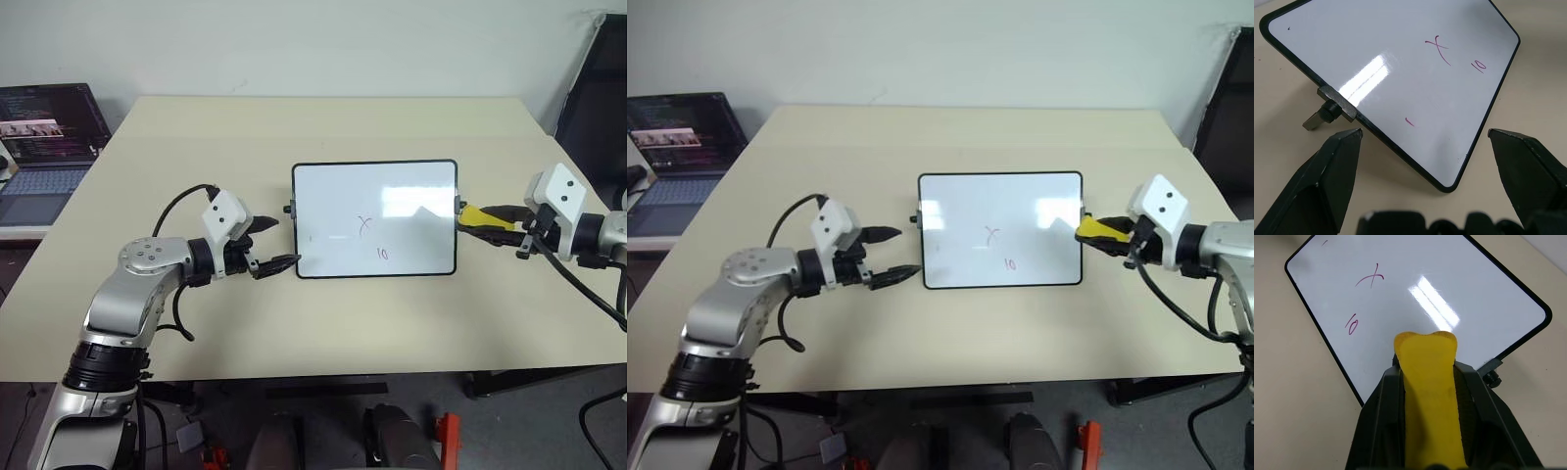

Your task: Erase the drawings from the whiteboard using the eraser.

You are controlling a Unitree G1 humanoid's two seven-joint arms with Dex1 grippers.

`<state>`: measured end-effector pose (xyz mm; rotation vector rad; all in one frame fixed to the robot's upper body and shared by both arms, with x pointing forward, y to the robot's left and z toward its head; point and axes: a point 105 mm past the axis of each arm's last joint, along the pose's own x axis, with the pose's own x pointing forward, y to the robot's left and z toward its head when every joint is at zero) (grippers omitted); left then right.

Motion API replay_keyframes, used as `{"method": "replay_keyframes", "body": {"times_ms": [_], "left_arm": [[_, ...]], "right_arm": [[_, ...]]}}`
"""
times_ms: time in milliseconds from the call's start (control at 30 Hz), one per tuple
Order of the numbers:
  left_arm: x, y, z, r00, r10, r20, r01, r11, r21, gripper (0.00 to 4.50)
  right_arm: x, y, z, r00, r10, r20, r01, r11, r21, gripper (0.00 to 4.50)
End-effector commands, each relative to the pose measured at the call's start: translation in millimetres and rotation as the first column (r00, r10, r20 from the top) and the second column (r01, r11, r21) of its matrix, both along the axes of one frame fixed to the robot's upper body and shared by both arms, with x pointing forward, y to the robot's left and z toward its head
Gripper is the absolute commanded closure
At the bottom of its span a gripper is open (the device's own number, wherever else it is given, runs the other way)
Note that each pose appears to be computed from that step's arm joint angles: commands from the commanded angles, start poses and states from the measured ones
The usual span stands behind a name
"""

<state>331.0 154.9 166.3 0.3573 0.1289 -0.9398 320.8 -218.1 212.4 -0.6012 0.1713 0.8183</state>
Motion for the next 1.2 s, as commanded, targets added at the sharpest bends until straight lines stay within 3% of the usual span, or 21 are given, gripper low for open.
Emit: {"method": "replay_keyframes", "body": {"times_ms": [33,733,967,1200], "left_arm": [[0.2,-2.6,12.4,0.999,-0.008,0.054,0.008,1.000,-0.008,0.00],[-0.2,-9.2,11.7,0.998,-0.012,0.061,0.014,1.000,-0.027,0.00],[0.9,-13.1,7.7,0.998,-0.027,0.051,0.028,0.999,-0.026,0.00],[0.8,-16.7,4.3,0.998,-0.039,0.043,0.040,0.999,-0.017,0.00]], "right_arm": [[-0.3,4.0,12.8,0.998,0.020,0.054,-0.020,1.000,0.000,3.50],[5.6,33.3,24.1,0.990,0.093,0.104,-0.101,0.992,0.081,3.50],[26.0,113.5,18.6,0.953,0.112,0.281,-0.185,0.951,0.248,3.50],[54.8,144.8,7.0,0.933,0.040,0.357,-0.147,0.950,0.277,3.50]]}}
